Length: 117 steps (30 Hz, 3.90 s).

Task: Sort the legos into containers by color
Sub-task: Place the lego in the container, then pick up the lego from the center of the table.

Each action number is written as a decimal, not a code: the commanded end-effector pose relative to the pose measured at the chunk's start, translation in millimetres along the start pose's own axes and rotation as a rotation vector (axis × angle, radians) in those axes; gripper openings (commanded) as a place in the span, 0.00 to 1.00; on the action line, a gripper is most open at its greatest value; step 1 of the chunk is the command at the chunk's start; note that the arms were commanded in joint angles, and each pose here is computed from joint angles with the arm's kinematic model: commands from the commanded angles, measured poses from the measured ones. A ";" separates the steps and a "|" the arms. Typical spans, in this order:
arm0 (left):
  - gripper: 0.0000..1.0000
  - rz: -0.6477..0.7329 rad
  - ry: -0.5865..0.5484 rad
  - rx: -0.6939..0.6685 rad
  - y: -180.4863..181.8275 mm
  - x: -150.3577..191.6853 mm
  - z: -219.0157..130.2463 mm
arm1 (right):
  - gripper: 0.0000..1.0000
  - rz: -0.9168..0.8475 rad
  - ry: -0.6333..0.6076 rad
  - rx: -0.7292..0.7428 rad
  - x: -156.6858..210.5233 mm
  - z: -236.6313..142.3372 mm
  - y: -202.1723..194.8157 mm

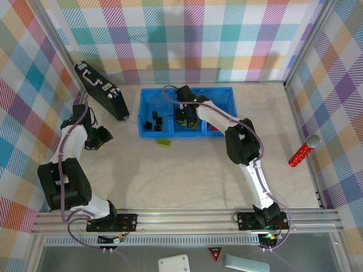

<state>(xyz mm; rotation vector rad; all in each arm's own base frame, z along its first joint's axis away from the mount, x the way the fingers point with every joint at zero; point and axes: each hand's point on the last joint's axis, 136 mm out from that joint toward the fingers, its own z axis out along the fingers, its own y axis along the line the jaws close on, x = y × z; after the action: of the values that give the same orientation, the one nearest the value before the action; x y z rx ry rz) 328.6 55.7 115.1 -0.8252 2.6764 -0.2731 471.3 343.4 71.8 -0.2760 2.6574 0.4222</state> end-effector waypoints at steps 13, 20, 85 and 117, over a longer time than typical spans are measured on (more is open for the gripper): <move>0.37 -0.018 0.009 0.015 1.1 -2.7 2.9 | 0.31 0.063 -0.028 -0.032 -9.9 13.3 4.2; 0.37 -0.019 0.014 0.016 0.9 -2.6 4.0 | 0.37 0.034 -0.044 -0.037 -15.8 -3.7 8.1; 0.37 -0.011 -0.001 0.021 -0.9 -4.7 -1.1 | 0.64 -1.147 -0.242 -0.212 127.9 -13.0 58.2; 0.37 -0.021 0.003 0.029 -0.4 -6.6 -0.2 | 0.65 -1.105 -0.094 -0.335 115.6 15.2 67.8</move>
<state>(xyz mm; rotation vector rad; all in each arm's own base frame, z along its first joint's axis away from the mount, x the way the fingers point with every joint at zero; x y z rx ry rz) 329.0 53.5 109.5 -0.8320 2.6933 -0.2986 363.8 396.6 30.4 -1.5858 1.8909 0.4066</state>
